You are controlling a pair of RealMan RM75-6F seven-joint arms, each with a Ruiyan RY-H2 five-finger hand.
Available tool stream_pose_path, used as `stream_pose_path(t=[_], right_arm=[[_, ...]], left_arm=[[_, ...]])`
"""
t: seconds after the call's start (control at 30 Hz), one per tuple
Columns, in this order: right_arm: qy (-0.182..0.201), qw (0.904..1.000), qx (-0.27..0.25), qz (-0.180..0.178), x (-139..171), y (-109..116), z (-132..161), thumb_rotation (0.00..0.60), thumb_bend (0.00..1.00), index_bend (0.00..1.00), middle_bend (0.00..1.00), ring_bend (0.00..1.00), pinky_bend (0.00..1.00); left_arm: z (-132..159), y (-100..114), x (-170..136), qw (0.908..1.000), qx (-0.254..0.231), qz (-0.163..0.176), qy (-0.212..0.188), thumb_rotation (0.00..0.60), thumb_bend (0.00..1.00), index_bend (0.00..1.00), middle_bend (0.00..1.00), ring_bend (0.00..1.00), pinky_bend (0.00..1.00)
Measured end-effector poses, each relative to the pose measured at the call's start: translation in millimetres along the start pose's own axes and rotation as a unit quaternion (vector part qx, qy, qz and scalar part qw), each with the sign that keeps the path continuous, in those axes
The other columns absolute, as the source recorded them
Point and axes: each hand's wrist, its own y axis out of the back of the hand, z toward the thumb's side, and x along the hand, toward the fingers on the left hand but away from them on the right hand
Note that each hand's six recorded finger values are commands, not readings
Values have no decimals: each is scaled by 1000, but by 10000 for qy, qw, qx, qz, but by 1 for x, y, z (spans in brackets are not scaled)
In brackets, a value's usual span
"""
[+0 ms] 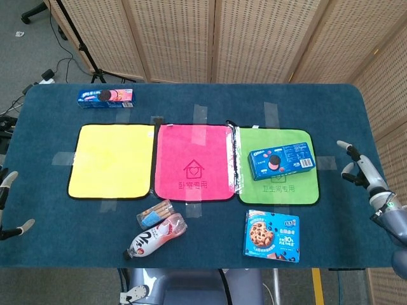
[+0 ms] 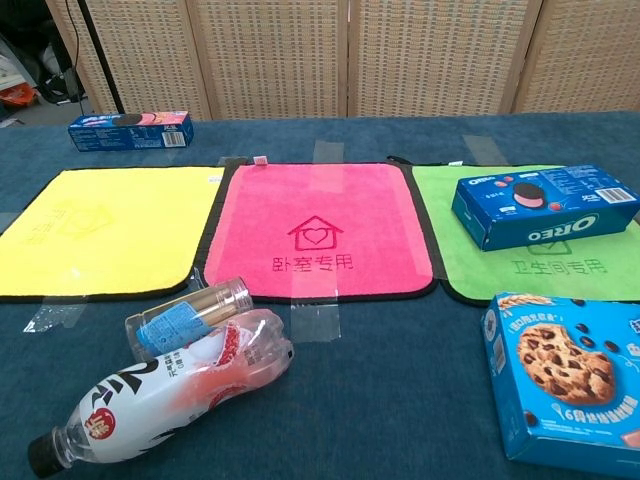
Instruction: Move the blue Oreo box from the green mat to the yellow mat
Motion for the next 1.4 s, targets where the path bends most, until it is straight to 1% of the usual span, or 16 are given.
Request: stream_pose_path(t=[0.13,0.3,0.6,0.63,0.8,0.97,1.23,1.4], right_arm=[[-160,9994,-295,1,-22,-6,1,600,1000,87,0,0,0],[-275,9990,-341,63,-28,-15,-3,600,1000,92,0,0,19],[-436,9975,-317,455,-36,-52,-7,600,1000,104,4,0,21],[-463,9971,-308,521,-37,-58,-7,600,1000,104,4,0,27],[-531,9952,-475,664,-40,-74,-4,600,1000,104,4,0,66],[-454,9931,-627,879,-36,-91,9,600,1000,104,4,0,70],[-137,9906,-641,1200,-30,-122,41,600,1000,104,4,0,70],[-33,9881,-688,1376,-28,-144,56,600,1000,106,5,0,70]], left_arm=[[-1,-2,3,10000,-38,-83,29,600,0,0,0,0,0],[-3,0,5,9999,-94,-100,56,600,0,0,0,0,0],[-5,3,4,9997,-202,-86,50,600,0,0,0,0,0],[-6,5,3,9997,-230,-63,48,600,0,0,0,0,0],[-9,10,-1,9994,-346,3,37,600,0,0,0,0,0],[-10,11,-2,9993,-376,-3,25,600,0,0,0,0,0],[-12,13,-4,9990,-449,1,1,600,0,0,0,0,0],[-13,14,-5,9989,-475,4,12,600,0,0,0,0,0]])
